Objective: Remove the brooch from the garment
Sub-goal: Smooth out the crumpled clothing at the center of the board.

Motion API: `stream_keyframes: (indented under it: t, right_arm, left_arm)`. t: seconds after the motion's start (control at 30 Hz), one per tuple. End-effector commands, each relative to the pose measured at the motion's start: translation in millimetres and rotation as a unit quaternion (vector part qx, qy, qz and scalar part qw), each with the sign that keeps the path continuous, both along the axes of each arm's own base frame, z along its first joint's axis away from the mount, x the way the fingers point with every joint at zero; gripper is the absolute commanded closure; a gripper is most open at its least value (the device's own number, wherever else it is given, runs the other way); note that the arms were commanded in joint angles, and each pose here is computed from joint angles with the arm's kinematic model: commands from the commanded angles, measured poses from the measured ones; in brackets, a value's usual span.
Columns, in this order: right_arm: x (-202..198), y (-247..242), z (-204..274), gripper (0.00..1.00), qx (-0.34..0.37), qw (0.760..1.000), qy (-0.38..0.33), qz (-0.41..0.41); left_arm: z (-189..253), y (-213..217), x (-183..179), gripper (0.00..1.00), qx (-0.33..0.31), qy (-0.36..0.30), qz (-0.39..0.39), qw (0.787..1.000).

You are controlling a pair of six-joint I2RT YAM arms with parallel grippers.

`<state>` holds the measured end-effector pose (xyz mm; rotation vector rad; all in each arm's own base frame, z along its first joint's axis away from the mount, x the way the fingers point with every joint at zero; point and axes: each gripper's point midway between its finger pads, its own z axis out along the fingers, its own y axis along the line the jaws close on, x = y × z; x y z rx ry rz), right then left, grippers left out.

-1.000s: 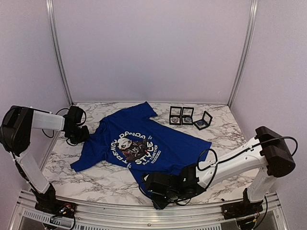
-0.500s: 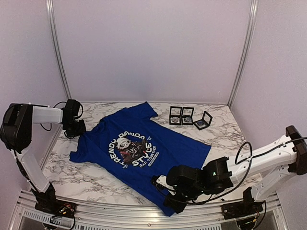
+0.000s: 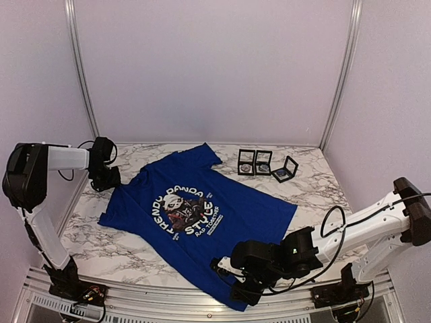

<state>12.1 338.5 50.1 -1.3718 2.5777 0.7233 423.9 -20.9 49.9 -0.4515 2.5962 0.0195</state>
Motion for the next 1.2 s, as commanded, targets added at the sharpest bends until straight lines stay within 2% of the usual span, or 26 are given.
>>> stream_keyframes:
  t: [0.0,0.07,0.17,0.3,0.4,0.47,0.6,0.73,1.0,1.17]
  right_arm:
    - [3.6,26.0,25.9,0.71,0.032,0.999,-0.016,0.006]
    - [9.0,34.2,37.1,0.63,0.044,0.999,-0.026,0.001]
    - [22.4,43.5,51.6,0.58,0.061,0.997,-0.038,-0.016]
    - [47.2,47.0,57.0,0.57,0.078,0.995,-0.042,-0.048]
    - [68.6,48.7,63.2,0.58,0.093,0.991,-0.051,-0.076]
    - [81.9,49.4,66.4,0.58,0.099,0.989,-0.063,-0.094]
    - [99.0,49.5,66.9,0.58,0.109,0.985,-0.065,-0.118]
    - [106.4,49.3,67.6,0.58,0.117,0.982,-0.067,-0.13]
    - [111.9,47.3,60.0,0.59,0.115,0.981,-0.069,-0.143]
    - [111.8,45.8,54.6,0.59,0.115,0.98,-0.064,-0.151]
  left_arm:
    - [31.5,7.0,-4.3,0.48,-0.004,-0.031,0.014,0.999]
    - [42.0,11.0,-10.9,0.41,-0.008,-0.042,0.02,0.999]
    - [55.0,13.2,-26.4,0.32,-0.023,-0.059,0.03,0.998]
    - [55.1,13.1,-57.8,0.32,-0.044,-0.072,0.043,0.996]
    - [41.9,10.3,-78.1,0.37,-0.061,-0.063,0.049,0.995]
    - [32.6,9.0,-90.0,0.47,-0.071,-0.06,0.054,0.994]
    - [13.8,4.0,-108.2,0.58,-0.095,-0.056,0.061,0.992]
    - [-4.7,-0.9,-119.5,0.62,-0.11,-0.045,0.061,0.991]
    - [-10.8,-11.9,-114.0,0.66,-0.133,-0.058,0.043,0.989]
    - [-11.5,-17.3,-113.3,0.74,-0.141,-0.06,0.035,0.988]
